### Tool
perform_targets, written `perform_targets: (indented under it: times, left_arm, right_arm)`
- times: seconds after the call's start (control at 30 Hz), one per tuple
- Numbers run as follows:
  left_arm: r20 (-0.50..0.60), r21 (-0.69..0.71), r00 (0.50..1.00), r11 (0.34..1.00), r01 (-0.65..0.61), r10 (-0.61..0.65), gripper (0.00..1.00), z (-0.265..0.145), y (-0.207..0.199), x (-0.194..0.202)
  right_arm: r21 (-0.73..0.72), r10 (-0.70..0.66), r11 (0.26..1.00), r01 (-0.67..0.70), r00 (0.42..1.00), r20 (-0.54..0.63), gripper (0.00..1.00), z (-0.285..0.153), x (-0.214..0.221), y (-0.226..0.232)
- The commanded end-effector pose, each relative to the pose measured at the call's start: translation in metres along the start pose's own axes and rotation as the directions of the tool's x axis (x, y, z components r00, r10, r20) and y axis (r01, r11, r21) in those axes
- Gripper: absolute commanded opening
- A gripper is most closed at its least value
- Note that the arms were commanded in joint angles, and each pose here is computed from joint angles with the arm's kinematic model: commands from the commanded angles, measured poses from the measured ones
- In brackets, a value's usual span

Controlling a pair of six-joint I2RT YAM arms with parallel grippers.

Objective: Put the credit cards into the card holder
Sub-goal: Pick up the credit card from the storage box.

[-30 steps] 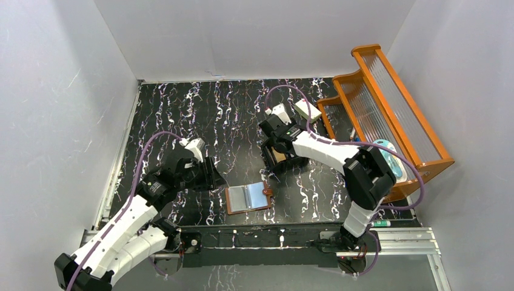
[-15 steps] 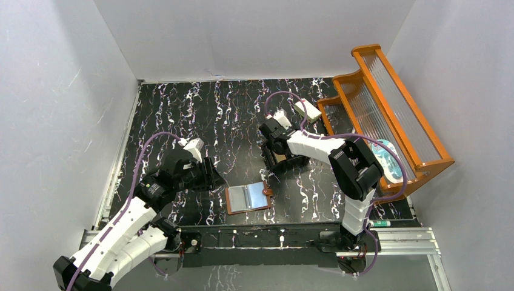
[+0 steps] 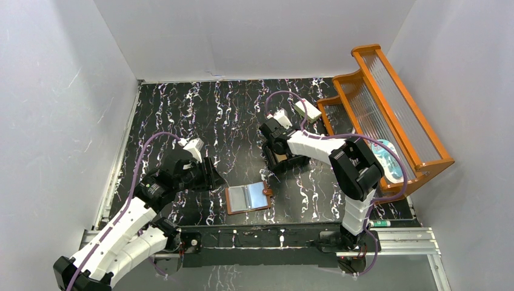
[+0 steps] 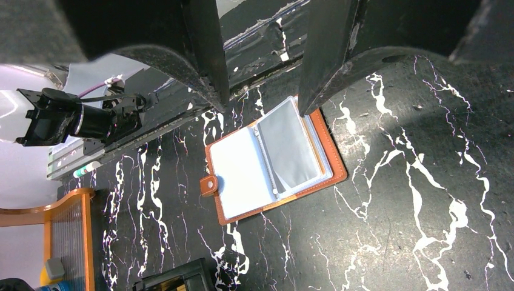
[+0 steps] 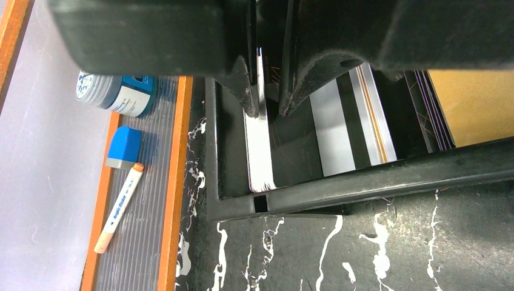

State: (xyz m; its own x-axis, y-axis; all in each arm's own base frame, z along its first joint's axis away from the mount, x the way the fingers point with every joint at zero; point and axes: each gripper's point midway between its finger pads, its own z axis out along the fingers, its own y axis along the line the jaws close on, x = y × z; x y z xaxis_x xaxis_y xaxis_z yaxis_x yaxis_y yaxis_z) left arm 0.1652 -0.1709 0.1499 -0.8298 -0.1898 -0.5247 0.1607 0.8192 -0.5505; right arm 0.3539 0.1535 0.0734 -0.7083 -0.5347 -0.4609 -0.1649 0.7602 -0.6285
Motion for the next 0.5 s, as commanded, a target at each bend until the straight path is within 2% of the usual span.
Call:
perform_targets:
  times: [0.0,0.23,0.47]
  left_arm:
    - [0.0,-0.002,1.0,1.0,-0.009,0.009,0.45,0.0,0.002,0.0]
    - [0.001,-0.007,1.0,1.0,-0.008,0.008,0.45,0.001,0.003,0.0]
    - [-0.001,-0.01,1.0,1.0,-0.004,0.004,0.45,0.001,0.004,0.001]
  right_arm:
    - [0.043,0.073,0.996,-0.076,0.994,0.077,0.25,-0.017,-0.025,-0.027]
    - [0.009,0.104,0.994,-0.105,0.991,0.089,0.19,-0.029,-0.033,-0.033]
    - [-0.138,0.178,0.977,-0.164,0.98,0.089,0.05,-0.05,-0.039,-0.026]
